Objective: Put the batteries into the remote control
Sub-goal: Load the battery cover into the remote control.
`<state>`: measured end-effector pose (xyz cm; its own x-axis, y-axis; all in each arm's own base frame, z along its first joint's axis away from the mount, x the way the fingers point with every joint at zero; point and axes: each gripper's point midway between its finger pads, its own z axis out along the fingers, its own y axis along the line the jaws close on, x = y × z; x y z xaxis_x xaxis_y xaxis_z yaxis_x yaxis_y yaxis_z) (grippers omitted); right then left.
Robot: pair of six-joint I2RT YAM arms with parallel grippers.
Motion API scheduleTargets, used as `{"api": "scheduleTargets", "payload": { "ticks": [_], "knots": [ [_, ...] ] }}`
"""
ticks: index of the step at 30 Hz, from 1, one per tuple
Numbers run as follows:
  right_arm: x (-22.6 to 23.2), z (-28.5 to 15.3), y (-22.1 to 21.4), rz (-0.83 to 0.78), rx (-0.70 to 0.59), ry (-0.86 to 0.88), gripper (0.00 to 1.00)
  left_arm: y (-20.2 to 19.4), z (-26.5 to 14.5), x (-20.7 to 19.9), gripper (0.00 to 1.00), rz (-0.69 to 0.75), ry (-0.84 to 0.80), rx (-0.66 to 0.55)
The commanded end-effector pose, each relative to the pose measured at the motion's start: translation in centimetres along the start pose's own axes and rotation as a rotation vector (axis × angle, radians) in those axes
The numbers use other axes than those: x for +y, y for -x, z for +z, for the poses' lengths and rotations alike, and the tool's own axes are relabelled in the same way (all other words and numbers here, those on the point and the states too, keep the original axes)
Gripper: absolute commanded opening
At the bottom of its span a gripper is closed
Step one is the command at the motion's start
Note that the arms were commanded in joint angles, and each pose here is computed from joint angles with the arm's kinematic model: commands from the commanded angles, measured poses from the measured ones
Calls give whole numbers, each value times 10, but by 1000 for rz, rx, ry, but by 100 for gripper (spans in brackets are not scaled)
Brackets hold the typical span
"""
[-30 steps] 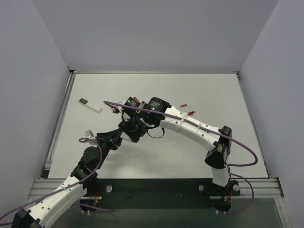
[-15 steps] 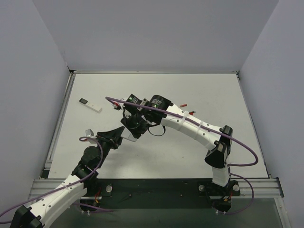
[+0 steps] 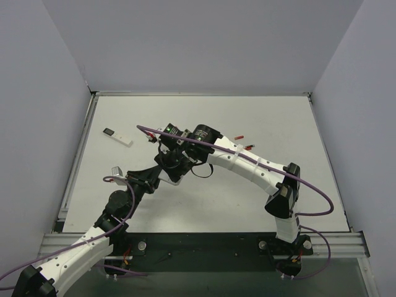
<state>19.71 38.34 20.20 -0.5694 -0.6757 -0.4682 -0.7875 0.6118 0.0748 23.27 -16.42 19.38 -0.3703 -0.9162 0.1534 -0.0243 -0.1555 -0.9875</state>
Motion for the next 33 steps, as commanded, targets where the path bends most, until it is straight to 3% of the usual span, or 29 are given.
{"api": "scheduleTargets", "payload": {
  "ticks": [1, 11, 23, 33],
  "knots": [
    [-14, 10, -15, 11, 69, -77, 51, -6, -13, -34, 0, -79, -188, 51],
    [-24, 13, -26, 51, 91, -91, 51, 0, -19, -41, 0, -98, -237, 31],
    [-24, 16, -31, 267, 25, 110, 47, 9, -26, -53, 0, -120, -316, -3],
    [-10, 22, -22, 442, -65, 303, 30, 12, -31, -68, 0, -158, -380, -12]
  ]
}}
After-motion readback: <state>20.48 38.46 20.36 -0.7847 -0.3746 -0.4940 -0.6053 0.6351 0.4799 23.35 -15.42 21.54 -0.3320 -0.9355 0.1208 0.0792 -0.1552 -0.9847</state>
